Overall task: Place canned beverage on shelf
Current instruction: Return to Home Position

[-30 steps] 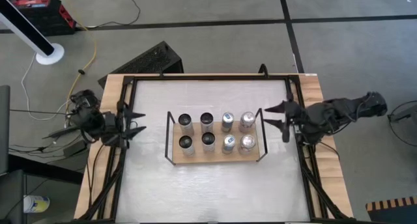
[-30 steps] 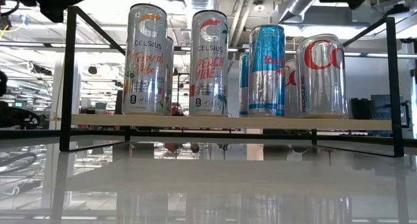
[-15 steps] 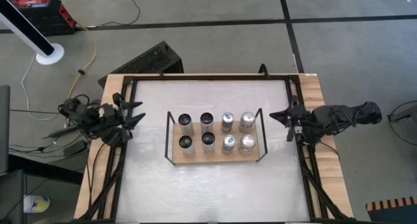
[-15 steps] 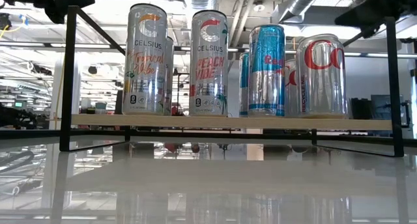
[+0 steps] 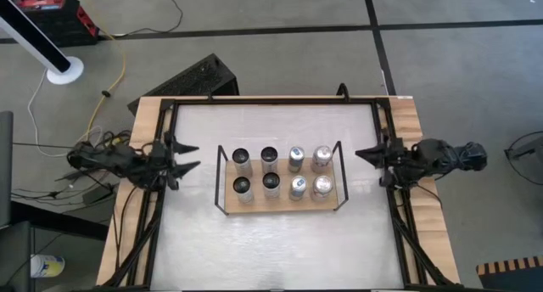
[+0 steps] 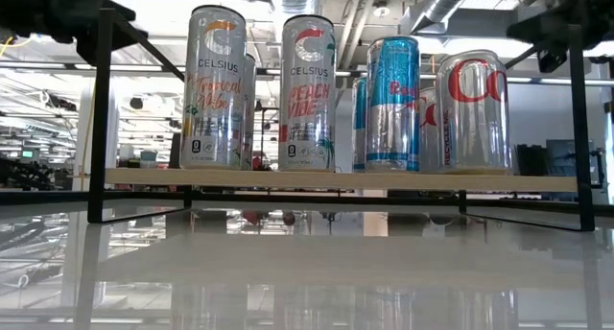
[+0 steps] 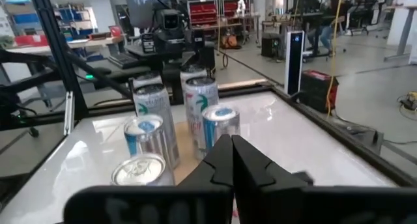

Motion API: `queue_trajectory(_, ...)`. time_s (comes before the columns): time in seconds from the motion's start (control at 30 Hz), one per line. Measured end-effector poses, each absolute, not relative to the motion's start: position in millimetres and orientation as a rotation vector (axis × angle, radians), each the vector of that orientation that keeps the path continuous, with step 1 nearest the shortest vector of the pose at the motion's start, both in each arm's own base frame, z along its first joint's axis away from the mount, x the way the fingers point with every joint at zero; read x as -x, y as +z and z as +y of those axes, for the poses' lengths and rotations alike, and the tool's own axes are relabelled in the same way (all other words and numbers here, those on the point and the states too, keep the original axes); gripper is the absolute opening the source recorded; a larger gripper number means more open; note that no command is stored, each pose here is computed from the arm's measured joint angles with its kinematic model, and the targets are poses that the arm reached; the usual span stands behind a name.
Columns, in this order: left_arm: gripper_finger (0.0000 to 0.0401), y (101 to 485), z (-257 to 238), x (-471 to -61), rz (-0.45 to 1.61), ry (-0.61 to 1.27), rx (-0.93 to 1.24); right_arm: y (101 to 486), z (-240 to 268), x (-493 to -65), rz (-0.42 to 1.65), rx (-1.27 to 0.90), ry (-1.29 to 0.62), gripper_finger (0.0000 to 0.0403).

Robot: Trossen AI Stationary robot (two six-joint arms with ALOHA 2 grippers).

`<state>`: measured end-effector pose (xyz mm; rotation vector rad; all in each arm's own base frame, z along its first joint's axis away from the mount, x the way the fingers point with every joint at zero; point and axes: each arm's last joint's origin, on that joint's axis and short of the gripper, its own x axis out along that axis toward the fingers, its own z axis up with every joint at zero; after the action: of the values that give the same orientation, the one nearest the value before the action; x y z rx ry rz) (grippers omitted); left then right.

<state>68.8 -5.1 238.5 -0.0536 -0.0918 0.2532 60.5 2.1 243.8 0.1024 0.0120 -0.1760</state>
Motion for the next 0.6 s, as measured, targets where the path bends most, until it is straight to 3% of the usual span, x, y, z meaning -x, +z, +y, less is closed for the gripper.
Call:
queue_trajectory(0.27,0.0219,221.5,-10.8,-77.9,-0.088,0.115,0.088,204.6,5.9,-82.1,-0.004,-0.139,-0.186,0.0019)
queue_trajectory(0.6,0.0219,220.1,-14.8,-78.4,-0.076,-0.02,0.097,184.3,9.3,-87.8,0.06,-0.134,-0.111,0.0018)
